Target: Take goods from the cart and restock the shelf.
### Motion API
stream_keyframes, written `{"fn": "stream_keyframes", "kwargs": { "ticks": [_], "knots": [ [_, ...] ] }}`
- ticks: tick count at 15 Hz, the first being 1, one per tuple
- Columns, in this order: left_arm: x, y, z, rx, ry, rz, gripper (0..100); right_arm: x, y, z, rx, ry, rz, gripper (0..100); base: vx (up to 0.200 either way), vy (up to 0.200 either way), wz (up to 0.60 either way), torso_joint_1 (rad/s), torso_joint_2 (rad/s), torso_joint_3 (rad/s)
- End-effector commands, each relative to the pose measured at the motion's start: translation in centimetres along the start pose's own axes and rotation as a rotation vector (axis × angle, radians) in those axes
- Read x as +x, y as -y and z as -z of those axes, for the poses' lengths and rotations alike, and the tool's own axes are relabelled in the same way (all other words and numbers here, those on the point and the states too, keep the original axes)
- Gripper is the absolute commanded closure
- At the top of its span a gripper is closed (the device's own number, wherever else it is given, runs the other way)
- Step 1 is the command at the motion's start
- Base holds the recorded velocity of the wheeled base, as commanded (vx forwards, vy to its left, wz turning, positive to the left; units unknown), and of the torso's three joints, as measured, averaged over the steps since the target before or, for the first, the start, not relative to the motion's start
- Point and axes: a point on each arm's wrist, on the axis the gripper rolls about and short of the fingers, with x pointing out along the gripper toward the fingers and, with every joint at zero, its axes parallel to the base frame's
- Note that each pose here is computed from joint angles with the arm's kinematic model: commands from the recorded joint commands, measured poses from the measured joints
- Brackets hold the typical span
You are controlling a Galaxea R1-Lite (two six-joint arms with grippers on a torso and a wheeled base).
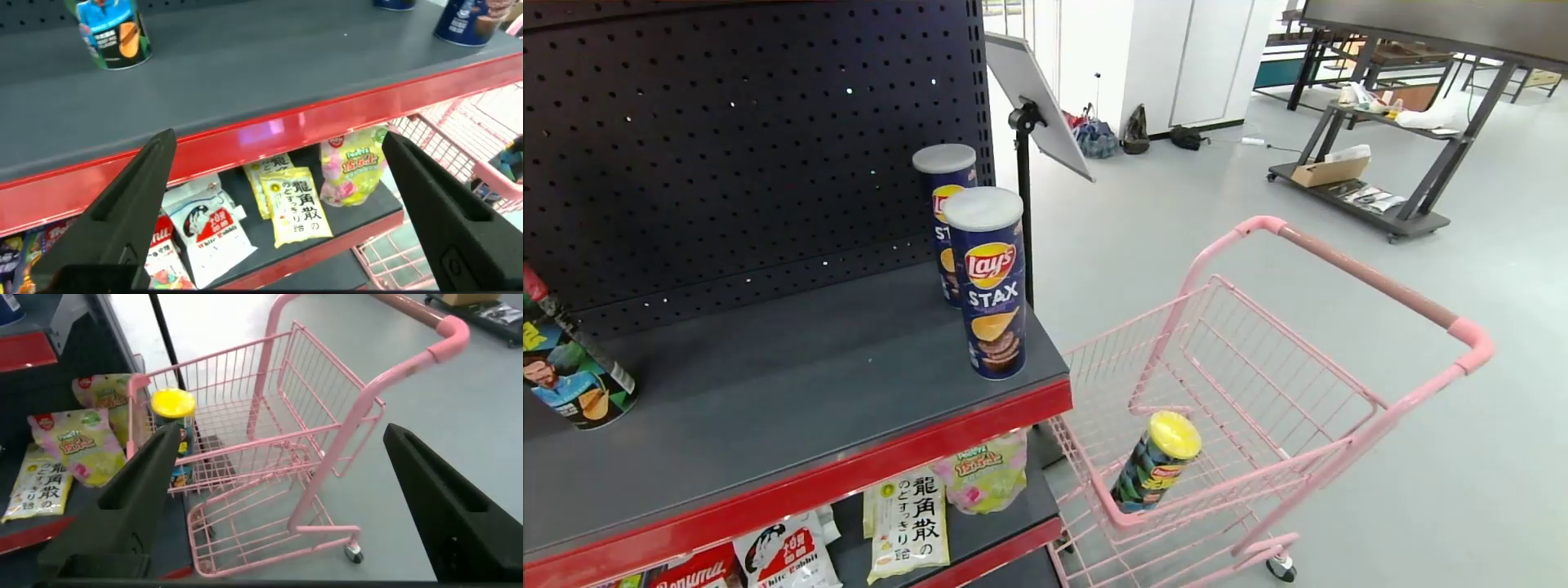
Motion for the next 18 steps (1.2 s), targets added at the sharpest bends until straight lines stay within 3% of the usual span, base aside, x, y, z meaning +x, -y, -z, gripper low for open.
{"fn": "stream_keyframes", "kwargs": {
  "ticks": [1, 8, 18],
  "knots": [
    [0.01, 0.0, 0.02, 0.0, -0.003, 0.0, 0, 0.0, 0.01, 0.0, 0.0, 0.001, 0.005, 0, 0.0, 0.0, 0.0, 0.0, 0.0, 0.0],
    [0.01, 0.0, 0.02, 0.0, -0.003, 0.0, 0, 0.0, 0.01, 0.0, 0.001, 0.001, 0.007, 0, 0.0, 0.0, 0.0, -0.088, 0.23, 0.138],
    [0.01, 0.0, 0.0, 0.0, -0.001, 0.0, 0, 0.0, 0.01, 0.0, 0.003, 0.001, 0.007, 0, 0.0, 0.0, 0.0, -0.154, 0.43, 0.277]
  ]
}}
